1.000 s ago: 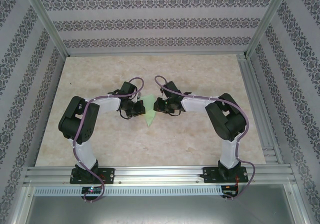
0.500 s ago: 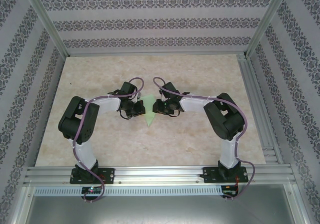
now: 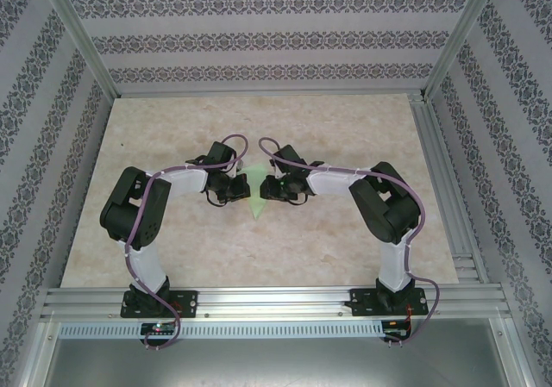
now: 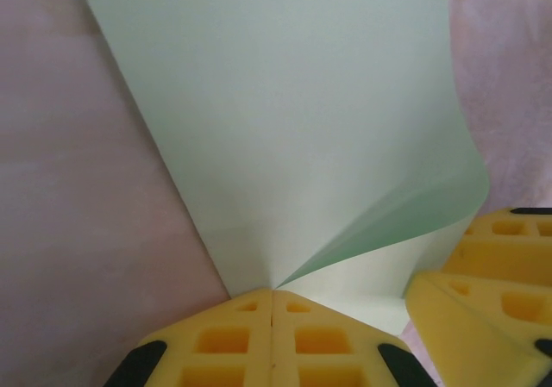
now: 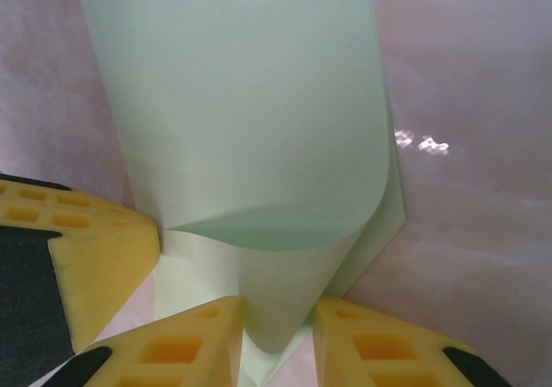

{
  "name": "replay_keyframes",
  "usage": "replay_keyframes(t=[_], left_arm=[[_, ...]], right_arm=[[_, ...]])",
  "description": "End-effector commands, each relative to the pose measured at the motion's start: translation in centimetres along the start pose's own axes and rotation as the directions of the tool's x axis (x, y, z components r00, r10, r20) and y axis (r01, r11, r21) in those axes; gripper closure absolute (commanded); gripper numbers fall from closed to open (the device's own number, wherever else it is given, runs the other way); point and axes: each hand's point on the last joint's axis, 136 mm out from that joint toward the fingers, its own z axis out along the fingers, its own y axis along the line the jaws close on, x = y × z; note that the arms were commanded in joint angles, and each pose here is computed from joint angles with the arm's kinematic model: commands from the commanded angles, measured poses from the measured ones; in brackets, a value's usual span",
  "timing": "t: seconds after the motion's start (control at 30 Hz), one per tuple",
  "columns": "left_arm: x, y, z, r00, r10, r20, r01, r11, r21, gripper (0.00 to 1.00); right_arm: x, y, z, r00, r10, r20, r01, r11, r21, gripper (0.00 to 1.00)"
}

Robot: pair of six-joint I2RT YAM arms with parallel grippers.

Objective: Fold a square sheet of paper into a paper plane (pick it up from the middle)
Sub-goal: Third fold the triangle at the center of the table.

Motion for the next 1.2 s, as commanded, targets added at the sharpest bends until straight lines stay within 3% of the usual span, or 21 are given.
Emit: replay_keyframes(t=[0.0,0.67,1.17], left_arm=[[1.4,1.3,0.2,1.000,-0.006,-0.023,0.004,0.998,-0.055,0.94],[0.5,-0.3,-1.4,1.000,0.018,0.021,-0.018,1.000,-0.023,0.90],[0.1,-1.9,-2.6,0.998,0.027,0.051,-0.029,0.999,0.034,0.88]], right_arm=[[0.9,0.0,-0.1,0.999,-0.035,-0.009,0.035,0.999,0.020,0.72],[2.4,-3.4,1.0,0.995,-0.085,-0.057,0.099,0.942,0.322,0.71],[3.2,-4.1,1.8,0.996,-0.051,-0.076,0.076,0.925,0.372,0.72]])
